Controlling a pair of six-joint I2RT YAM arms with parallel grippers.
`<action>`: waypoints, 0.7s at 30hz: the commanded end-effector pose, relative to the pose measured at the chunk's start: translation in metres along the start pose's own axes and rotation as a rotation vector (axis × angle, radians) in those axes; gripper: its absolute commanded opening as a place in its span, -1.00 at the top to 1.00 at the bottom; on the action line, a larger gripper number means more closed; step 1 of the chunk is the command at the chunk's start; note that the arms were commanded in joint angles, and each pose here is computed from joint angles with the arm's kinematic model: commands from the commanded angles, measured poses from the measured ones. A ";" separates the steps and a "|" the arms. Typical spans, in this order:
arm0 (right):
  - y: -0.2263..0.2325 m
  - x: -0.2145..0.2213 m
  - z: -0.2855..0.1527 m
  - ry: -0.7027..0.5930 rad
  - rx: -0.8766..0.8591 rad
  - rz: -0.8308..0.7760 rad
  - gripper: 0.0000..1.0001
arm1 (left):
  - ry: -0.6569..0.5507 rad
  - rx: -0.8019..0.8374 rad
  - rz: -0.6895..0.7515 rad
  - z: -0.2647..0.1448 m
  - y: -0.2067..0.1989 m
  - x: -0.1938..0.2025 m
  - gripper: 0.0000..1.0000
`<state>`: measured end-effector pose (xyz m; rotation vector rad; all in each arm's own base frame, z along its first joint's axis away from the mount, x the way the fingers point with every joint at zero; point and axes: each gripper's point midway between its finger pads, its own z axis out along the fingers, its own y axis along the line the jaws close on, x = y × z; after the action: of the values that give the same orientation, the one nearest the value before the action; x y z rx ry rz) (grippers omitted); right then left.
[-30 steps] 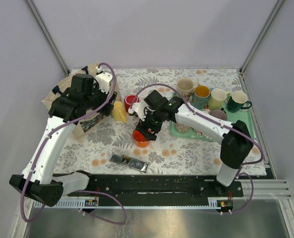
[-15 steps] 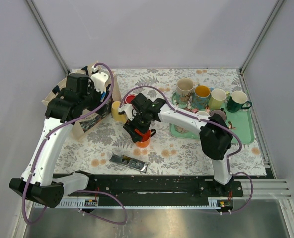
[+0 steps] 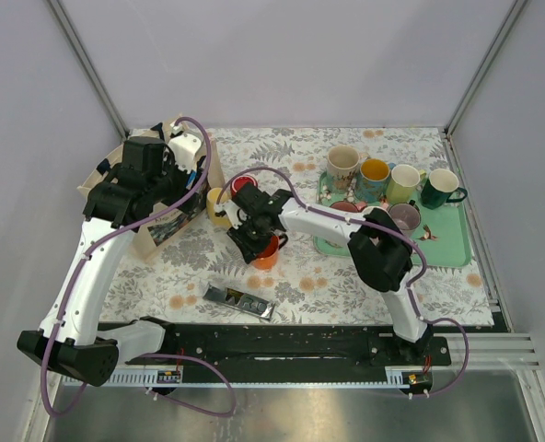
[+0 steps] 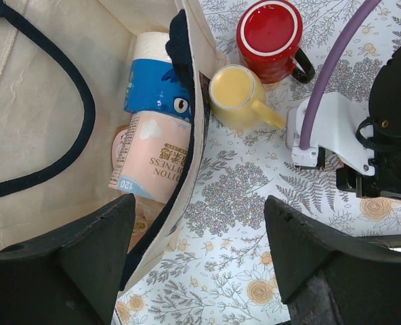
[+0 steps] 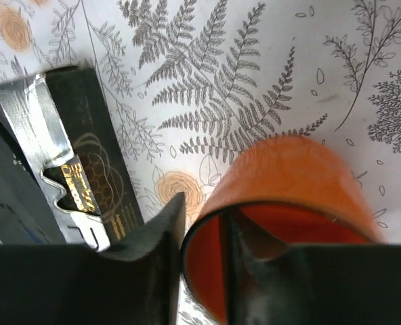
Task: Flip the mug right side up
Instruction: Pick up the cup at the center of the board, then place the cup on the tray.
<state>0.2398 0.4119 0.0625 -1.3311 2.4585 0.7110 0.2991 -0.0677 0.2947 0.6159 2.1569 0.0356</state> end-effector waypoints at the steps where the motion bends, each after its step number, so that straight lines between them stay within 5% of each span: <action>1: 0.002 -0.025 -0.016 -0.086 0.034 -0.054 0.62 | -0.049 -0.002 -0.002 -0.004 0.003 -0.011 -0.61; 4: 0.000 -0.026 -0.033 -0.099 0.039 -0.103 1.00 | -0.070 0.022 -0.018 -0.004 0.001 -0.019 -0.61; 14: -0.001 -0.019 -0.174 -0.240 0.079 -0.294 1.00 | -0.094 0.171 -0.045 0.005 -0.023 -0.037 -0.61; 21: -0.034 0.018 -0.276 -0.324 0.216 -0.242 1.00 | -0.162 0.280 0.063 0.009 -0.055 -0.059 -0.61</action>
<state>0.2630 0.2846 0.2317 -1.3285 2.1158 0.6031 0.3099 -0.1108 0.2891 0.7104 2.1593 -0.1987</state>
